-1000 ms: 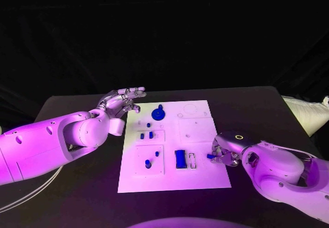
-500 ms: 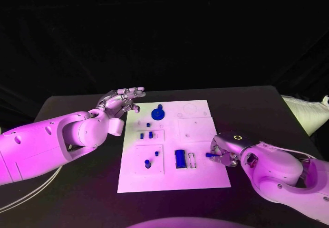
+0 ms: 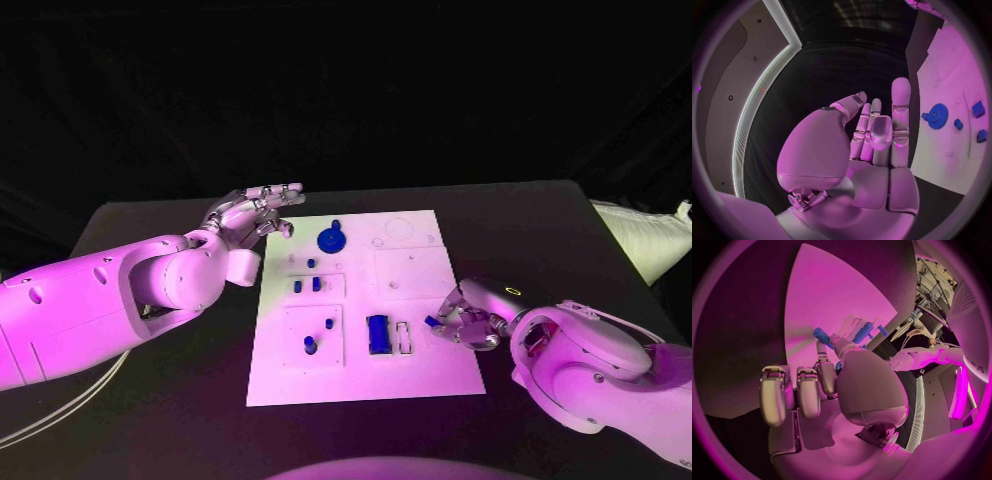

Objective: Assemble the parts on the task board

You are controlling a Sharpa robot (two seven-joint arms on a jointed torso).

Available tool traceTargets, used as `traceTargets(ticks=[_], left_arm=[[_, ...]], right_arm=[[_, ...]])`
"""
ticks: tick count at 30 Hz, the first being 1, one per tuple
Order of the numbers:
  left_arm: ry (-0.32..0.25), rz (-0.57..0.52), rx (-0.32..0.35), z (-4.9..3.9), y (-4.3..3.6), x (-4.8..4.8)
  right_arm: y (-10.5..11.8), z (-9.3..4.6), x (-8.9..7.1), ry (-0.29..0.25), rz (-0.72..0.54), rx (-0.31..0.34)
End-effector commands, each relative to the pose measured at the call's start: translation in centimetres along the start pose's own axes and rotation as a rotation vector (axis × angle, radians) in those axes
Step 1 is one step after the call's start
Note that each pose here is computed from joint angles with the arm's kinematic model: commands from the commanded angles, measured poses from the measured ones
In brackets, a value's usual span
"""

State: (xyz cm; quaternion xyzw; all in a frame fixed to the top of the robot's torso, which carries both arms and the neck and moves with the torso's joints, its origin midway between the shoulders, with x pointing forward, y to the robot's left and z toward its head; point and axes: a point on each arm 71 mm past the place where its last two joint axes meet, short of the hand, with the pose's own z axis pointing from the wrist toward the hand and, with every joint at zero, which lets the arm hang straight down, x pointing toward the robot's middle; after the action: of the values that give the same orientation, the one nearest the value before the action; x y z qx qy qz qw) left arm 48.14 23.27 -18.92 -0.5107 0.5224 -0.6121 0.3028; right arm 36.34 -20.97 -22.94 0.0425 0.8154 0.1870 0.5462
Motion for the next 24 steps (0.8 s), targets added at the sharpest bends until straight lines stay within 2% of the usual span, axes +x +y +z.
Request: traceTargets(ticks=[1, 15, 24], left_arm=[[0.022, -0.005, 0.005, -0.01, -0.05, 0.3], [0.028, -0.007, 0.005, -0.06, -0.02, 0.51], [0.03, -0.008, 0.005, -0.07, -0.02, 0.58]], right_arm=[[0.2, 0.0, 0.4, 0.042, 0.149, 0.028], [1.7, 0.6, 1.3, 0.108, 0.182, 0.021], [2.1, 1.2, 1.7, 0.119, 0.163, 0.017]])
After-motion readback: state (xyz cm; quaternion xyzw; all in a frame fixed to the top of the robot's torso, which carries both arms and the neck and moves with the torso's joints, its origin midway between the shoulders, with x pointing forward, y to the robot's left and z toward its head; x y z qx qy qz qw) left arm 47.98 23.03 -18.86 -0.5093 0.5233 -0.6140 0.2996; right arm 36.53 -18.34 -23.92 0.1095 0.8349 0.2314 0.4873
